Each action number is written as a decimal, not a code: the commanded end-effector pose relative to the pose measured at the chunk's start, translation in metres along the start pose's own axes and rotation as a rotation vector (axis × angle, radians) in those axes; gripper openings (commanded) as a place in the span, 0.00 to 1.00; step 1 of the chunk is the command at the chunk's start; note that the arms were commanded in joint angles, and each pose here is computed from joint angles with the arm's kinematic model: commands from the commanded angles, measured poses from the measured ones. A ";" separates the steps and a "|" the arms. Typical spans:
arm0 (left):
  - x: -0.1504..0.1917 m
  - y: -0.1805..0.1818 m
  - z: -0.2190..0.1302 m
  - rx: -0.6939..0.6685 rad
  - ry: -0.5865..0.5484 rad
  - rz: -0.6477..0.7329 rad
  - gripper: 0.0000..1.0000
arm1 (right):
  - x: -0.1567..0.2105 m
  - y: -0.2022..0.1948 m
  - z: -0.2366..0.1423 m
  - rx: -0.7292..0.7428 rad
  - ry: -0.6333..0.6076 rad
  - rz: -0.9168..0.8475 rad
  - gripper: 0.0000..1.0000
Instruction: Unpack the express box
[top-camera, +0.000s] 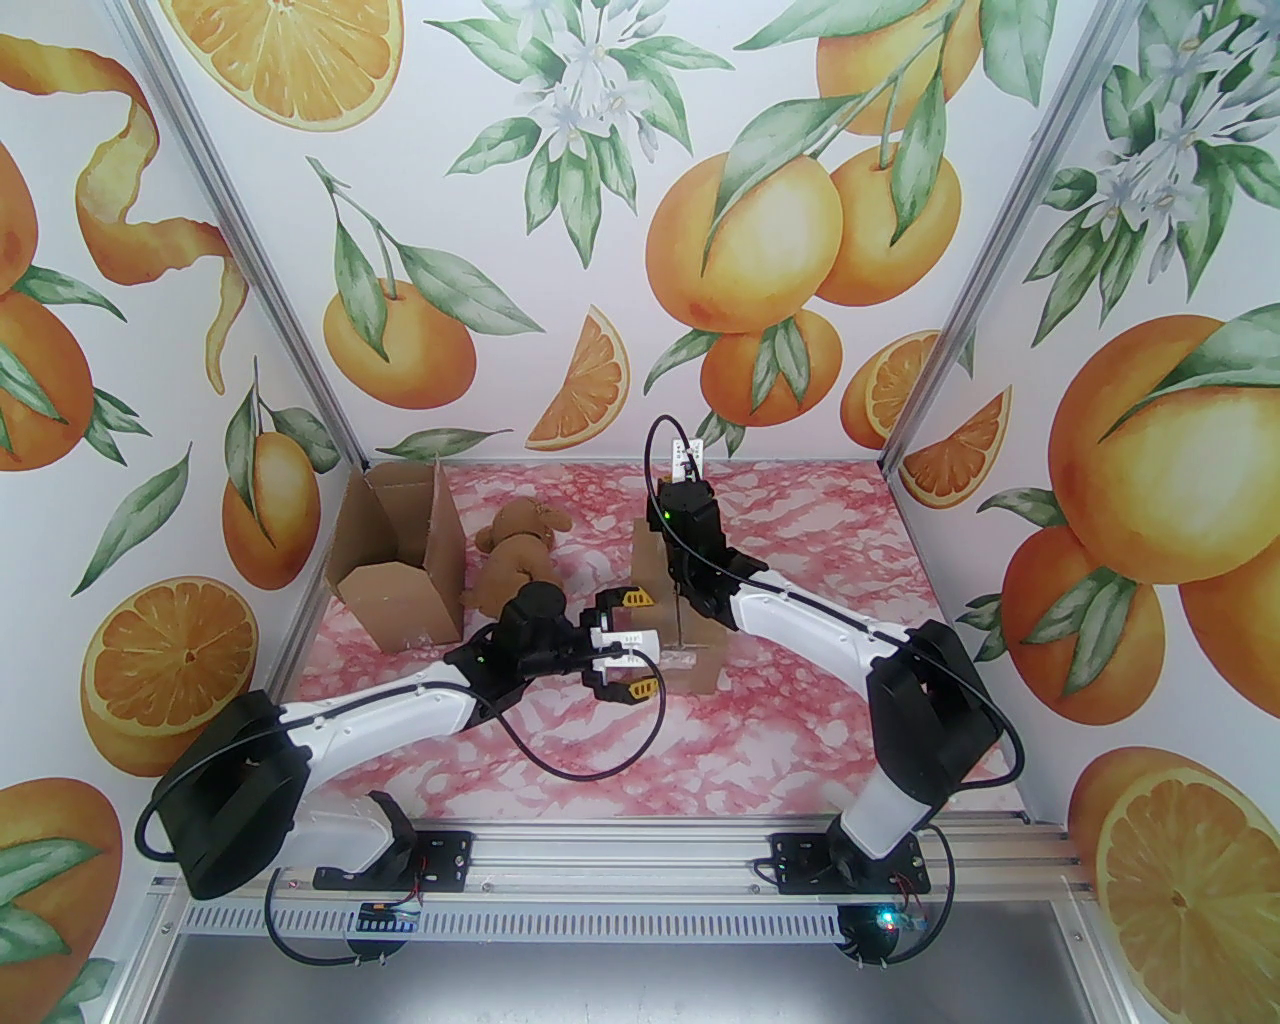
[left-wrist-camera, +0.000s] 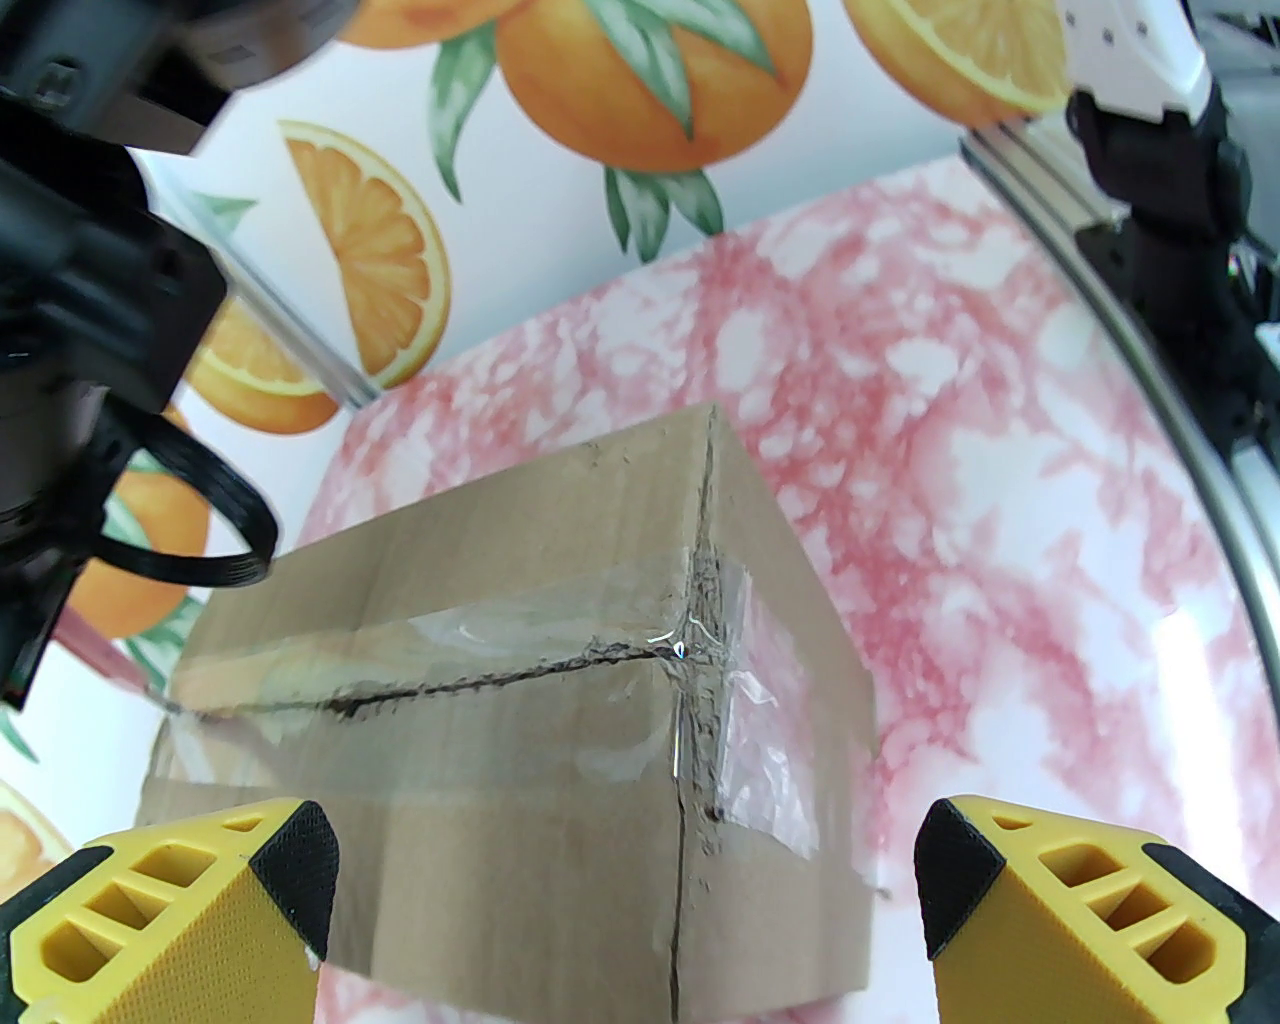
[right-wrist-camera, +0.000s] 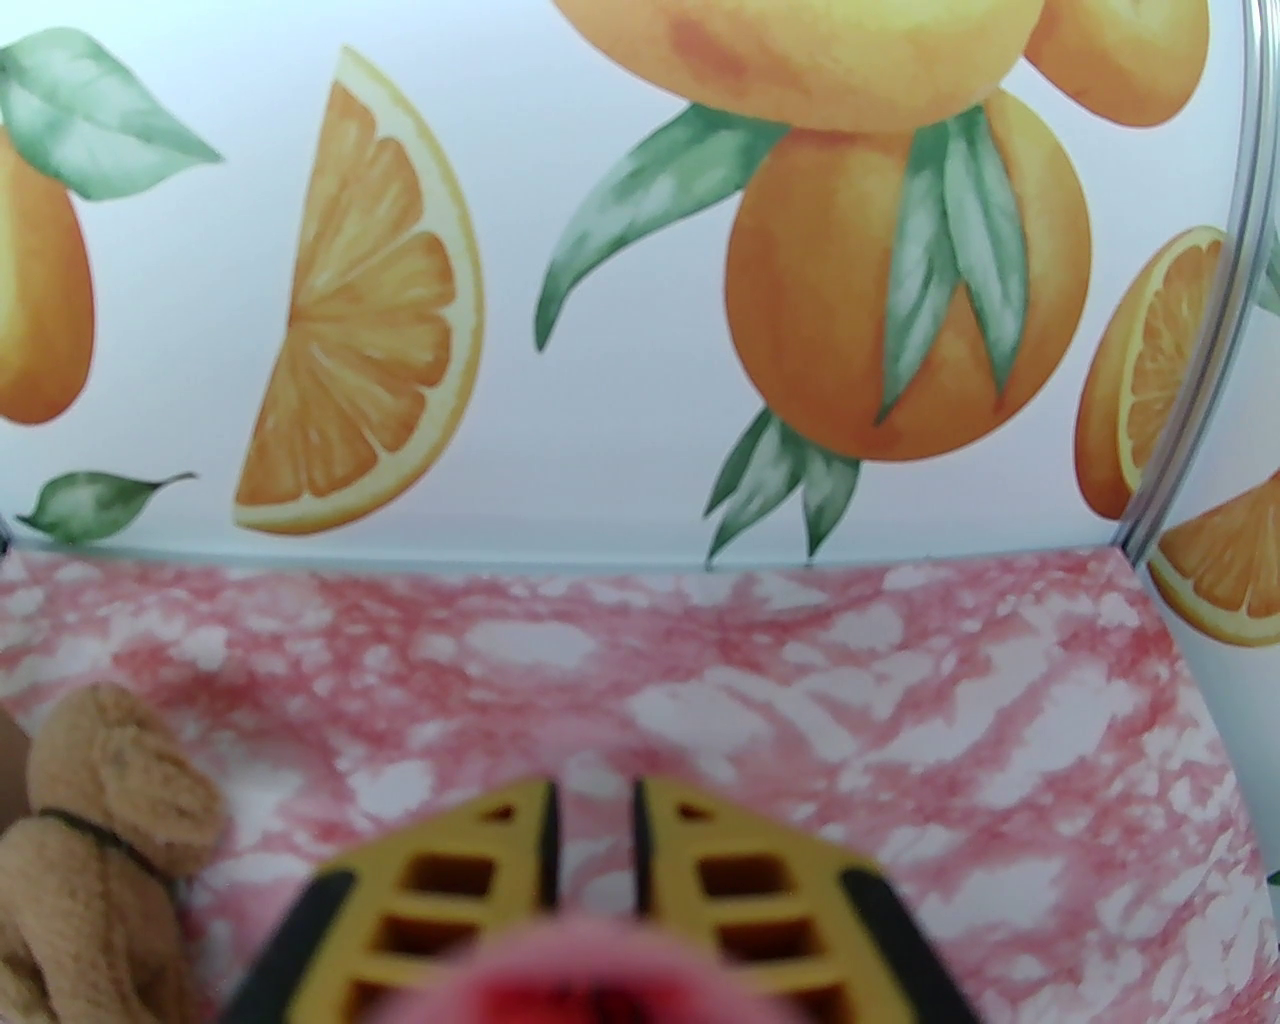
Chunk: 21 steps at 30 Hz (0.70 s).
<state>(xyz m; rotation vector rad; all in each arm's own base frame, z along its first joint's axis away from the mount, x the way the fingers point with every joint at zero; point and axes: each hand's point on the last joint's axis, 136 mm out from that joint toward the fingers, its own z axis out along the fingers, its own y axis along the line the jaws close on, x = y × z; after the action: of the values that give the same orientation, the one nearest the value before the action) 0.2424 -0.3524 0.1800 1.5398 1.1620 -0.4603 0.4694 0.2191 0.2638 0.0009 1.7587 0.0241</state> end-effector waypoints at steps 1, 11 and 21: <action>-0.007 0.011 0.007 -0.019 -0.003 0.054 0.97 | 0.004 -0.004 -0.005 0.011 0.023 0.002 0.00; 0.002 0.021 0.016 -0.108 0.021 0.045 0.79 | 0.007 -0.003 -0.012 0.011 0.031 0.010 0.00; 0.010 0.034 0.014 -0.211 0.046 -0.055 0.68 | 0.009 0.002 -0.019 0.009 0.050 -0.003 0.00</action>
<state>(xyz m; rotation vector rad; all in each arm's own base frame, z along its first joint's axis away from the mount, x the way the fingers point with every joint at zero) 0.2558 -0.3645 0.1696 1.4831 1.2204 -0.4041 0.4647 0.2164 0.2626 0.0334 1.7679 0.0269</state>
